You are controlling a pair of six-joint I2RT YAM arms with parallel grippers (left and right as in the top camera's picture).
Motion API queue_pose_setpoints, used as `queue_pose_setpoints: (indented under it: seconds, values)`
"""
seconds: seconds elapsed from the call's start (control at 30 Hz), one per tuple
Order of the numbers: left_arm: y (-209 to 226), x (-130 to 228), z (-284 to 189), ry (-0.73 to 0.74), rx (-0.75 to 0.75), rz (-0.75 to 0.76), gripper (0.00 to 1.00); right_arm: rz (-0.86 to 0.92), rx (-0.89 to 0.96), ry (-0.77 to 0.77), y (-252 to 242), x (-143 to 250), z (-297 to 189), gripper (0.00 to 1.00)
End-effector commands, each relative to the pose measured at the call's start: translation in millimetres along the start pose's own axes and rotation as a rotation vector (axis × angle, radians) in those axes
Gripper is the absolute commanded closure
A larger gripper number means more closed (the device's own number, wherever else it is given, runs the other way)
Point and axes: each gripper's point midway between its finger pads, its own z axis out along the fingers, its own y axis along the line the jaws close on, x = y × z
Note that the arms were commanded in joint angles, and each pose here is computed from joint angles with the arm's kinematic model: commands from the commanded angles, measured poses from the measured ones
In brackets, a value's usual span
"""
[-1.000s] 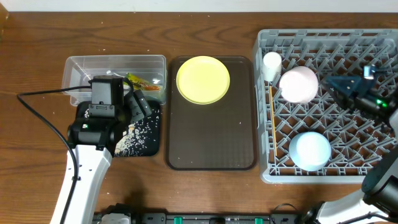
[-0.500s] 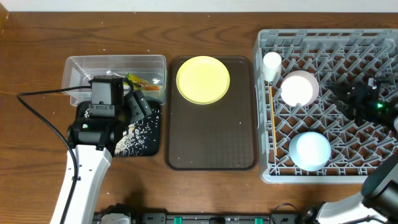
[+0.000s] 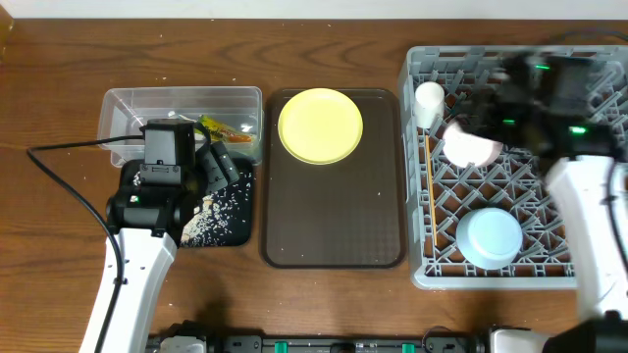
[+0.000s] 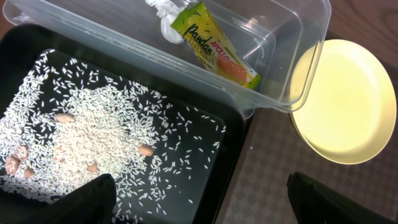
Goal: Sort waste into correct bins and load items into the dishwasher rack
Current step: 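Move the right gripper left to the yellow plate's edge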
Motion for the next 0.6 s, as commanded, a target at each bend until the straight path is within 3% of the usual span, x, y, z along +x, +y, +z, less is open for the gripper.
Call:
queue_pose_setpoints:
  seconds: [0.0,0.27,0.37,0.57]
  values:
    - [3.0,2.2,2.3,0.008,-0.01,0.011,0.1,-0.21,0.125,-0.004,32.3,12.1,16.4,0.48]
    - [3.0,2.2,2.3,0.008,-0.01,0.011,0.1,-0.493,0.33,0.001,86.7,59.1,74.3,0.27]
    - [2.9,2.2,2.3,0.008,-0.009,0.011,0.1,-0.537,0.331,0.02,96.8,75.0,100.6,0.01]
    - [3.0,2.2,2.3,0.008,-0.01,0.011,0.1,-0.549,0.346,0.053,88.0,92.0,151.6,0.01]
